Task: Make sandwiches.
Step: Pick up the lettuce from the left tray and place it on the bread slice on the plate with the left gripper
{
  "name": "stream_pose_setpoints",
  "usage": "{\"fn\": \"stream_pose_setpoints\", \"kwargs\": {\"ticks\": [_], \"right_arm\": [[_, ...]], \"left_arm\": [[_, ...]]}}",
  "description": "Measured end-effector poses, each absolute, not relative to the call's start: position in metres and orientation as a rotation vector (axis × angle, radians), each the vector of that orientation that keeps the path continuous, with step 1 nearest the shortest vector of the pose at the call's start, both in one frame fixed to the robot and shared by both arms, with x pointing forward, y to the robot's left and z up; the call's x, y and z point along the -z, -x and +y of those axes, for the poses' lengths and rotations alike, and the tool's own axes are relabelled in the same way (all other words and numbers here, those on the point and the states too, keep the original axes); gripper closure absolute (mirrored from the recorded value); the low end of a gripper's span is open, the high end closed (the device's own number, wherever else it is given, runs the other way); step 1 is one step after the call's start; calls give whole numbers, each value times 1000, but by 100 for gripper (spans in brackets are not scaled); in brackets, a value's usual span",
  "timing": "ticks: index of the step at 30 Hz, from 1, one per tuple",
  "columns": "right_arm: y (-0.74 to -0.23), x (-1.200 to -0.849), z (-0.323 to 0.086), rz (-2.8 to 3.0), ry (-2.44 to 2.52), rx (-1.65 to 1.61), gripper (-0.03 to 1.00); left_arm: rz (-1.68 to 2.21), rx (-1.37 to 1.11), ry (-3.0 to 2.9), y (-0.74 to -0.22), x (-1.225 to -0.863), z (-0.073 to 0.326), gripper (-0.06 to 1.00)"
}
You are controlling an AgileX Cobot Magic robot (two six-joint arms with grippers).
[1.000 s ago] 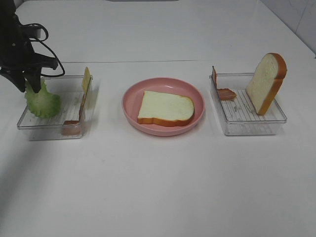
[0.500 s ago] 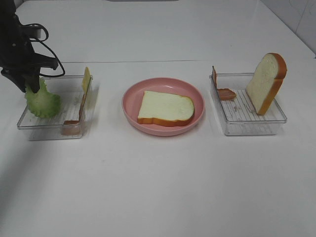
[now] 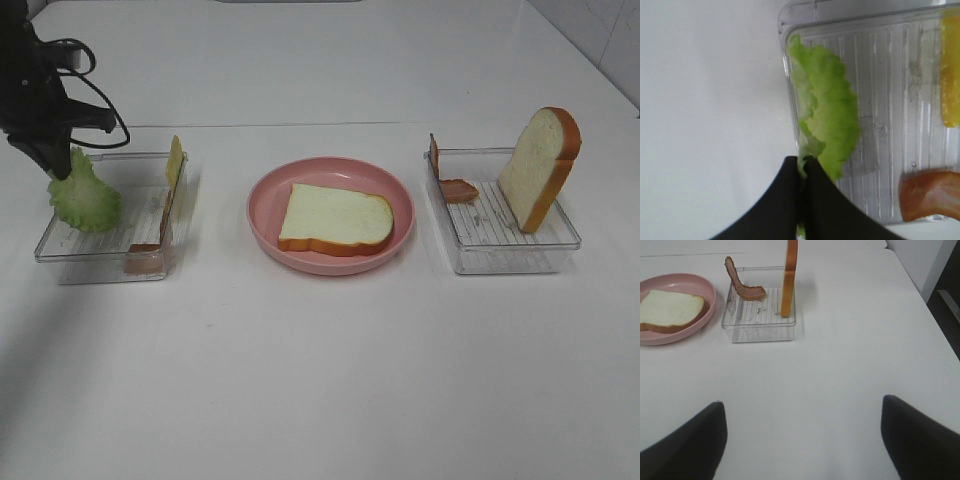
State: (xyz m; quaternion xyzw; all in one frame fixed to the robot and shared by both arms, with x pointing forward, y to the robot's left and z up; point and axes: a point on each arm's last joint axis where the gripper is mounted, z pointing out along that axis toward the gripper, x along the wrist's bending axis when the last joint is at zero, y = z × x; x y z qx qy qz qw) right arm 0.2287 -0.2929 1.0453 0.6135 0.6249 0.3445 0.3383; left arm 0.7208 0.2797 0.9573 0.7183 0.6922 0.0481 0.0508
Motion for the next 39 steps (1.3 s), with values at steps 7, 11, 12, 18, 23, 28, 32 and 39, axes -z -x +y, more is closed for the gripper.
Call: {"fn": "stream_pose_setpoints", "kwargs": {"ticks": [7, 11, 12, 18, 23, 28, 32, 39], "right_arm": [[-229, -1045, -293, 1628, -1598, -897, 21], [-229, -1045, -293, 1628, -1598, -897, 21], [-229, -1045, -293, 1628, -1598, -897, 21], [-229, -1045, -293, 1628, -1598, -897, 21], [-229, -1045, -293, 1628, -1598, -897, 21], [-229, -1045, -293, 1627, -1597, -898, 21], [-229, -1045, -293, 1627, -1598, -899, 21], [-229, -1045, -293, 1627, -1598, -899, 21]], "left_arm": [[2023, -313, -2072, -703, -1040, 280, 94], [1981, -337, -2013, -693, -1070, 278, 94], [1941, -363, -1968, -685, -1094, 277, 94], [1789, -427, -1860, -665, -1158, 265, 94], [1607, -408, -1849, -654, -1190, 224, 94], [1467, -247, -1912, -649, -1182, 164, 94], [1428, -143, -1957, -650, -1164, 134, 94], [1397, 72, -2057, -657, -1108, 77, 94]]}}
